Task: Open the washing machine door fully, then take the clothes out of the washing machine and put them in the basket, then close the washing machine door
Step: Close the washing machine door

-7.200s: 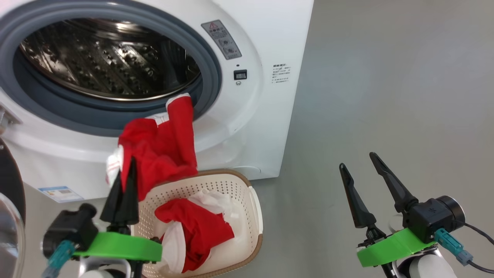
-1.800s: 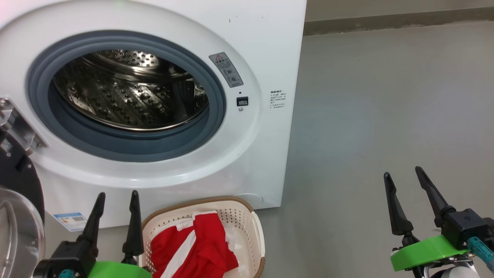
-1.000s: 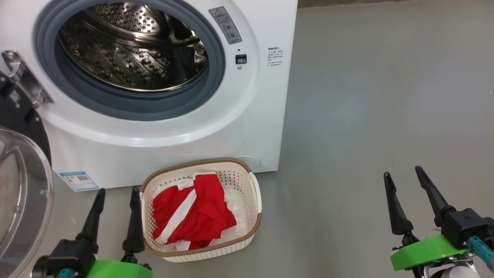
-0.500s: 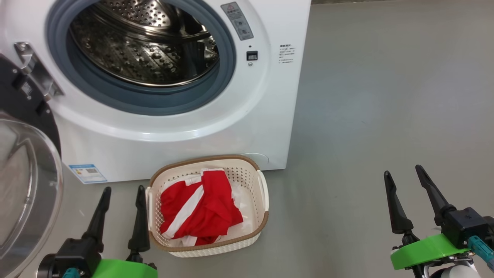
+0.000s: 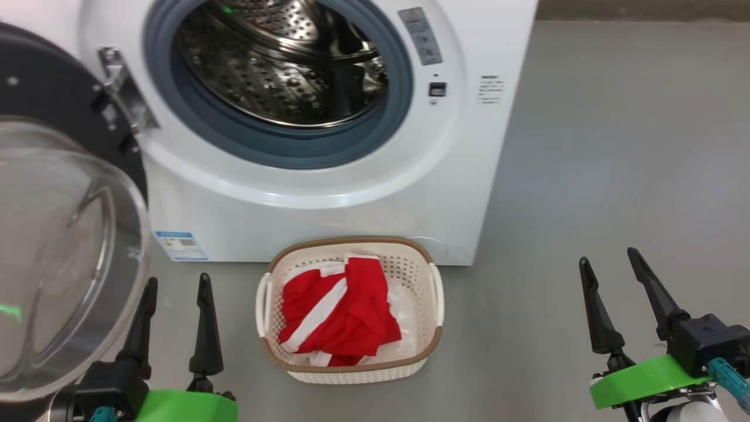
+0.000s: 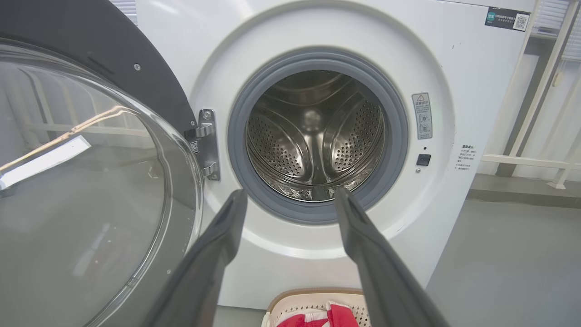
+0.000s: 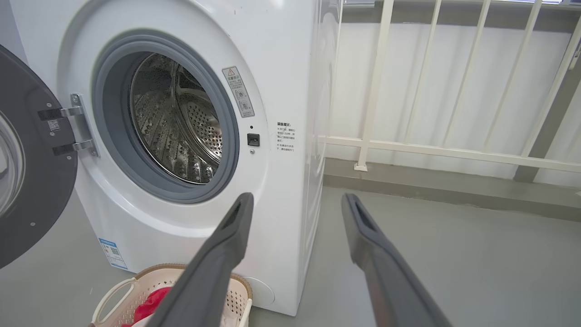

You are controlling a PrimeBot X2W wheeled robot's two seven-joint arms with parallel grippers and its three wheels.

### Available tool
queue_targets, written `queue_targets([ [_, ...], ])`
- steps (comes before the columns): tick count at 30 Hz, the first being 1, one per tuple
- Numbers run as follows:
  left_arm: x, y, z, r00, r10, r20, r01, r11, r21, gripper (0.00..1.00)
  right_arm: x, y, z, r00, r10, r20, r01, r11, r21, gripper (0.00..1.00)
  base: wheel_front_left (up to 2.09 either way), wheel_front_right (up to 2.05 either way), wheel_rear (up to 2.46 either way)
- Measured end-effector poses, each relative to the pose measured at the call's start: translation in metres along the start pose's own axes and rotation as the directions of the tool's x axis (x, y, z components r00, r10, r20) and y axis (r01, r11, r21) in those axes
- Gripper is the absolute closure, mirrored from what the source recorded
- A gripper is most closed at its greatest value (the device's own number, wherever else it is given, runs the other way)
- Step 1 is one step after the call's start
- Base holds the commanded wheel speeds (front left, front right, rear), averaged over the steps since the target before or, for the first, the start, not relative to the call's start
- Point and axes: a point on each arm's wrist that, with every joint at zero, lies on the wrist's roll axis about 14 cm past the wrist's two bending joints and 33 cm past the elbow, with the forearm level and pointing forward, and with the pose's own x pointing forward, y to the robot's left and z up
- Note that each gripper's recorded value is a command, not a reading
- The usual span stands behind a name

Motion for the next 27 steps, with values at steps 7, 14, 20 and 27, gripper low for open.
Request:
queue_targets([
  [7, -0.011, 0.022, 0.017, 0.997, 0.071, 0.042, -0.072, 0.997, 0.012, 0.00, 0.012, 0.031, 0.000, 0.996, 0.092, 0.005, -0.092, 0.996, 0.007, 0.00, 0.00, 0.00, 0.00],
  [14, -0.026, 0.045, 0.030, 0.987, 0.147, 0.072, -0.149, 0.989, 0.024, 0.00, 0.022, 0.063, -0.001, 0.983, 0.183, 0.009, -0.183, 0.983, 0.015, 0.00, 0.00, 0.00, 0.00],
  [20, -0.042, 0.066, 0.038, 0.972, 0.219, 0.082, -0.222, 0.975, 0.032, 0.00, 0.028, 0.091, 0.000, 0.966, 0.259, 0.015, -0.260, 0.965, 0.024, 0.00, 0.00, 0.00, 0.00],
  [27, -0.063, 0.091, 0.050, 0.948, 0.302, 0.105, -0.308, 0.950, 0.044, 0.00, 0.032, 0.125, -0.001, 0.936, 0.352, 0.017, -0.352, 0.935, 0.035, 0.00, 0.00, 0.00, 0.00],
])
